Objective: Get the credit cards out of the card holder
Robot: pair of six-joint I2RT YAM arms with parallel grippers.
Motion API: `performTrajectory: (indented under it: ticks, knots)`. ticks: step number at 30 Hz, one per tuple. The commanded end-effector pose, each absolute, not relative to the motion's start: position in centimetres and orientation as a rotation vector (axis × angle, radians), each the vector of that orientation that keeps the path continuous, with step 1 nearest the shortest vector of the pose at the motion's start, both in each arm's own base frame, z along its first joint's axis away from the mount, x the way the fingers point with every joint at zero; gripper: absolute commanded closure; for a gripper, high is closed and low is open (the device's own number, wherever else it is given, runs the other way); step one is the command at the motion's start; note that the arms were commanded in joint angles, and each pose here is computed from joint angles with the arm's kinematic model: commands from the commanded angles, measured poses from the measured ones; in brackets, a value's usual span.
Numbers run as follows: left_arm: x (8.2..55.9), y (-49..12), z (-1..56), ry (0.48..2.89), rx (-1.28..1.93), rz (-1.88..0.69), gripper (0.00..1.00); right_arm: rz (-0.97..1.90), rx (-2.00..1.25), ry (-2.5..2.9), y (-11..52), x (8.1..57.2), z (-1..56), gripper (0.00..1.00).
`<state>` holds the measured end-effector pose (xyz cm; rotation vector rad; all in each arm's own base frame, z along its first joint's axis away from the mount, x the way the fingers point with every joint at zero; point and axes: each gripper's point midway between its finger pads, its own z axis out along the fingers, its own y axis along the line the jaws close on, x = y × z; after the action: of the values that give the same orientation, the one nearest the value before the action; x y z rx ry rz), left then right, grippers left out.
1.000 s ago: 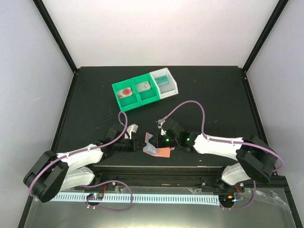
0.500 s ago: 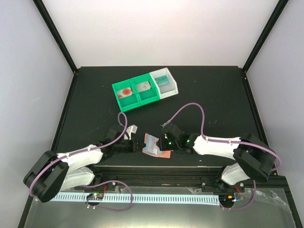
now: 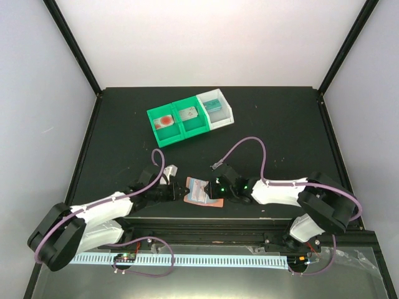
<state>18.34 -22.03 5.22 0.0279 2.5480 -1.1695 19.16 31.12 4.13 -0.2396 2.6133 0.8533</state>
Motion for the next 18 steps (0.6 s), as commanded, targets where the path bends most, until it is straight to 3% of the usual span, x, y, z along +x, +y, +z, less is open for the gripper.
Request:
performTrajectory:
  ticks: [1, 5, 9, 18]
  knots:
    - [19.1, -21.0, 5.8, 2.541, 0.030, -1.046, 0.65, 0.921, -0.238, 2.580, 31.8, 19.3, 4.0, 0.85]
    - [19.5, -20.3, 7.1, 2.521, 0.060, -0.967, 0.51, 0.948, -0.234, 2.558, 31.8, 19.3, 4.0, 0.85]
    - [19.6, -20.3, 8.4, 2.472, 0.103, -0.963, 0.48, 0.979, -0.226, 2.551, 32.1, 19.3, 4.1, 0.85]
    - [18.6, -22.9, 9.0, 2.401, 0.228, -1.194, 0.69, 0.998, -0.174, 2.574, 32.2, 19.3, 3.4, 0.85]
